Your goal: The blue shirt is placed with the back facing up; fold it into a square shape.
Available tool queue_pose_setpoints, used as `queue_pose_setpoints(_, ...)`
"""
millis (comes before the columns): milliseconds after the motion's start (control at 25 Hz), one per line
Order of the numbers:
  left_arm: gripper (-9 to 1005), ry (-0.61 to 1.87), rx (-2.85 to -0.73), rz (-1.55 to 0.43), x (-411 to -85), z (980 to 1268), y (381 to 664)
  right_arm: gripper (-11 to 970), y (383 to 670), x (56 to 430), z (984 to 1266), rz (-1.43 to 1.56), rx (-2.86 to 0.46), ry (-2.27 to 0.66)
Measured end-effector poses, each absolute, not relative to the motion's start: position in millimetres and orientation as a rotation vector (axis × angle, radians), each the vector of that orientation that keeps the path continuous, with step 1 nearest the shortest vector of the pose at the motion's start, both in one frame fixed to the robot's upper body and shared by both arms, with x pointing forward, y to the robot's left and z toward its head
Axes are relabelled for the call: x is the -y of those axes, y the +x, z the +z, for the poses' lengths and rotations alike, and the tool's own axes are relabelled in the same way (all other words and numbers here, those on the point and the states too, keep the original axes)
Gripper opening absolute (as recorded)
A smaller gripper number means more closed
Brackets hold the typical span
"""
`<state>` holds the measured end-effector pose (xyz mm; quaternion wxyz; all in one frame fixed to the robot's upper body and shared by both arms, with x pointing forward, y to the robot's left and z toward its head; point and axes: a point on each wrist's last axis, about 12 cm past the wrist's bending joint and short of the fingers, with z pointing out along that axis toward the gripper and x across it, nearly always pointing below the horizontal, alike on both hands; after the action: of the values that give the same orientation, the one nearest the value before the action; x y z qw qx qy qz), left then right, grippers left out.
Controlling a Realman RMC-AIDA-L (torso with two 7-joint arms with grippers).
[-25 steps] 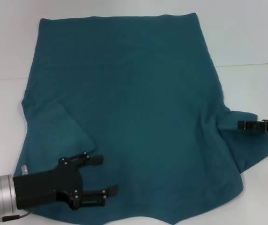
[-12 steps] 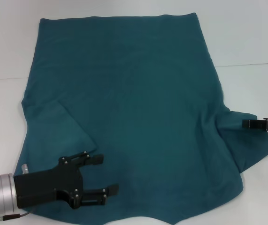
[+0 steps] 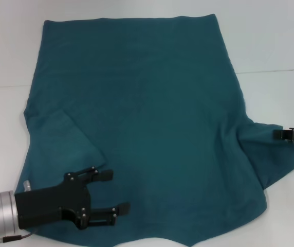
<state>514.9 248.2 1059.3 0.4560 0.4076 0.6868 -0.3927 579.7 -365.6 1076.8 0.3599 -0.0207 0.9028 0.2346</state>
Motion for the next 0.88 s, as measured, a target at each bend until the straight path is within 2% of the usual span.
queue_pose_setpoints(440, 906, 0.999, -1.694, -0.972, -249, 1059, 514, 15, 574, 373, 1072, 0.578, -2.22, 0.014)
queue_pose_setpoints(880, 906, 0.982, -1.691, -0.983, -249, 1058, 512, 19, 572, 379, 1063, 0.474, -2.14, 0.039)
